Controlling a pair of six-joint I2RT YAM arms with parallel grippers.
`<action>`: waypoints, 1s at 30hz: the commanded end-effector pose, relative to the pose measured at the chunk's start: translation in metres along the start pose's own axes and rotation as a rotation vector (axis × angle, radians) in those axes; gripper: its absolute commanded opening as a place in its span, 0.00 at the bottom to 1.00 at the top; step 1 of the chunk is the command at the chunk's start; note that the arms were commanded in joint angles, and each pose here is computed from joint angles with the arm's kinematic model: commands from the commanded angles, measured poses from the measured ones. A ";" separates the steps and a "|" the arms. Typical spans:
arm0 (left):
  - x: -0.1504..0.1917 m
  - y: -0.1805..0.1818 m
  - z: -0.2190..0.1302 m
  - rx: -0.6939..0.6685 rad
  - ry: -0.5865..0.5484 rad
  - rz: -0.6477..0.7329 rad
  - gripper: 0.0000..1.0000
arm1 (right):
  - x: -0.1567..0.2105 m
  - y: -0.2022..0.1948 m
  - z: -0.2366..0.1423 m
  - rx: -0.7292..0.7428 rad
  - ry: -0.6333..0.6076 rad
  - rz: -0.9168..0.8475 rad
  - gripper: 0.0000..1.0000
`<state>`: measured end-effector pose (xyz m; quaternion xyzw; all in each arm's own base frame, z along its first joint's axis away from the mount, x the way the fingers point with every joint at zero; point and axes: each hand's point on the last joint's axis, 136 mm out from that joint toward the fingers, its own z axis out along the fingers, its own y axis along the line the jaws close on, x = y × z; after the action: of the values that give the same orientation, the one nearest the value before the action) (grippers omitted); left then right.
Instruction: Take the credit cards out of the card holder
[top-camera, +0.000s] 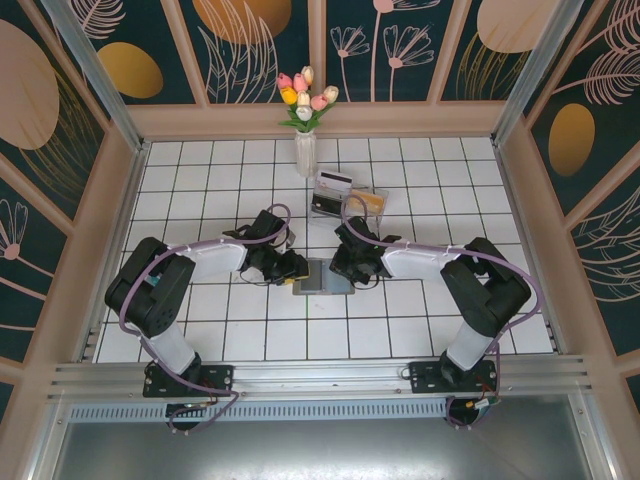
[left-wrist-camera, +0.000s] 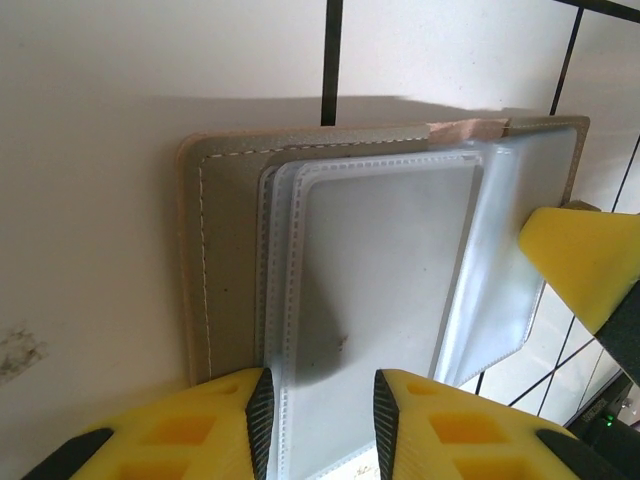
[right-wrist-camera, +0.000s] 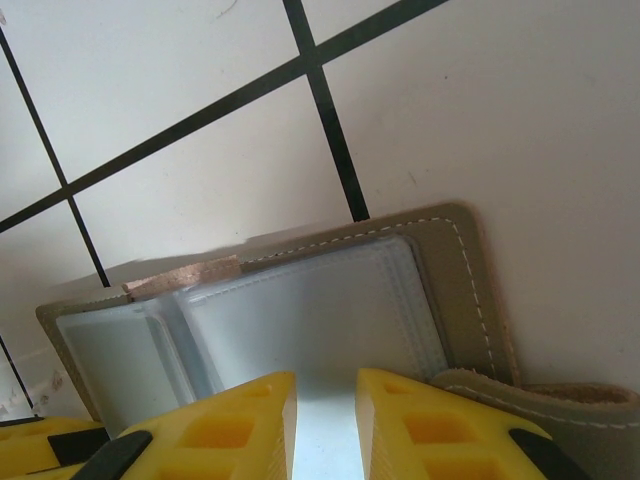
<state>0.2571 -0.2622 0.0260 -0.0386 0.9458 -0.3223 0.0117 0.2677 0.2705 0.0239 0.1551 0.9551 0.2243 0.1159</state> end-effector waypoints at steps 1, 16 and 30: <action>-0.001 -0.014 -0.011 0.019 -0.015 0.051 0.35 | 0.010 -0.010 0.006 0.047 0.038 -0.016 0.25; 0.000 -0.038 -0.014 0.132 0.006 0.083 0.36 | 0.010 -0.010 0.004 0.040 0.034 -0.016 0.26; 0.006 -0.069 -0.015 0.274 0.033 0.108 0.35 | -0.009 0.020 -0.033 -0.120 -0.066 -0.010 0.27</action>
<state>0.2551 -0.2954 0.0624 0.0043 0.9094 -0.4157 0.0124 0.2706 0.2743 0.0507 0.1506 0.9444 0.2559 0.1408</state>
